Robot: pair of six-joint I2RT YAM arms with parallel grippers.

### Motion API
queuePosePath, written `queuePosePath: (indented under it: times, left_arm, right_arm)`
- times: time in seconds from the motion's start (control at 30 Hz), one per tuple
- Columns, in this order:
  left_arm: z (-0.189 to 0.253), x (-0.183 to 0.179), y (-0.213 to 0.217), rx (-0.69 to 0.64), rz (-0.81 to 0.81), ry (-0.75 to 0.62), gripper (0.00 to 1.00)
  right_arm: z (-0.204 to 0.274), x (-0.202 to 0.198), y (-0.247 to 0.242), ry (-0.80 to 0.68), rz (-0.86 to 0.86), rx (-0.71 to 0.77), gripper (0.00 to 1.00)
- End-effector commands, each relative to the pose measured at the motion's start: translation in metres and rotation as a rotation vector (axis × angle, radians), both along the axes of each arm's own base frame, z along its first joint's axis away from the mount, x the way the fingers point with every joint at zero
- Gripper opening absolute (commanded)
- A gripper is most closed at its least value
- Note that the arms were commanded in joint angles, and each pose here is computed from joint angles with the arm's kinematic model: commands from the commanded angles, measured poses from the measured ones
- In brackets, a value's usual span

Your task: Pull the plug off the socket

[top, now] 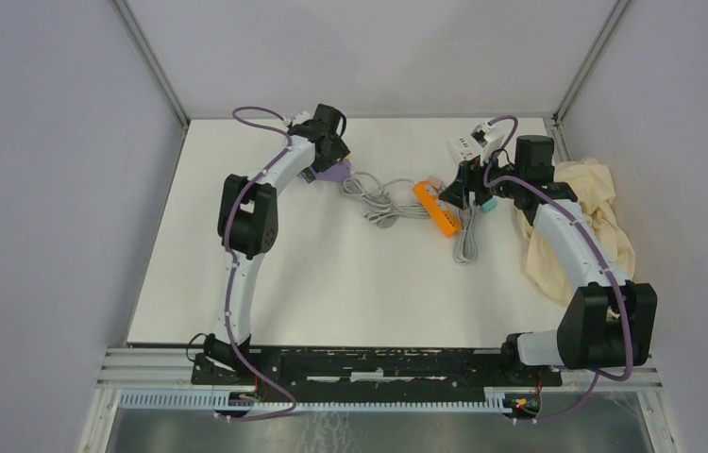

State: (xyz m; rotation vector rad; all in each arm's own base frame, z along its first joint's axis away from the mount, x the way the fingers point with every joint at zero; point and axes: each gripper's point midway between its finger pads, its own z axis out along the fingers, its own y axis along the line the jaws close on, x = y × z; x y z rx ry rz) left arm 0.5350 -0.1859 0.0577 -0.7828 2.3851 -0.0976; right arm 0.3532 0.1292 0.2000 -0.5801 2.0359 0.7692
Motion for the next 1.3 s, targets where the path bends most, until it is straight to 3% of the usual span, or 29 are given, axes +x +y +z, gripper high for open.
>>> queuePosePath:
  times: [0.0,0.27,0.67,0.73,0.83,0.97,1.13,1.27]
  left_arm:
    - [-0.002,0.002,0.007,0.001,0.108,0.011,0.99]
    - [-0.019,-0.002,0.007,-0.014,0.113,0.053,0.9]
    - [-0.012,0.019,-0.002,-0.168,0.111,-0.021,0.98]
    - [-0.008,0.019,-0.001,-0.184,0.123,-0.048,0.92]
    - [0.001,0.016,0.0,-0.21,0.133,-0.075,0.74]
    - [0.006,0.006,-0.001,-0.218,0.084,-0.073,0.65]
    - [0.038,-0.012,-0.001,-0.291,-0.005,-0.23,0.42]
    - [0.044,-0.036,0.011,-0.306,-0.04,-0.252,0.36]
  right_arm:
    - [0.026,0.004,0.002,-0.095,0.012,0.017,0.7]
    - [0.027,0.003,0.002,-0.097,0.015,0.02,0.7]
    - [0.03,0.001,0.004,-0.101,0.023,0.026,0.7]
    - [0.031,0.001,0.004,-0.104,0.024,0.026,0.7]
    - [0.031,0.001,0.004,-0.105,0.025,0.026,0.7]
    - [0.031,0.0,0.004,-0.104,0.027,0.029,0.7]
    - [0.03,-0.001,0.005,-0.098,0.035,0.036,0.7]
    - [0.03,-0.001,0.007,-0.093,0.042,0.043,0.7]
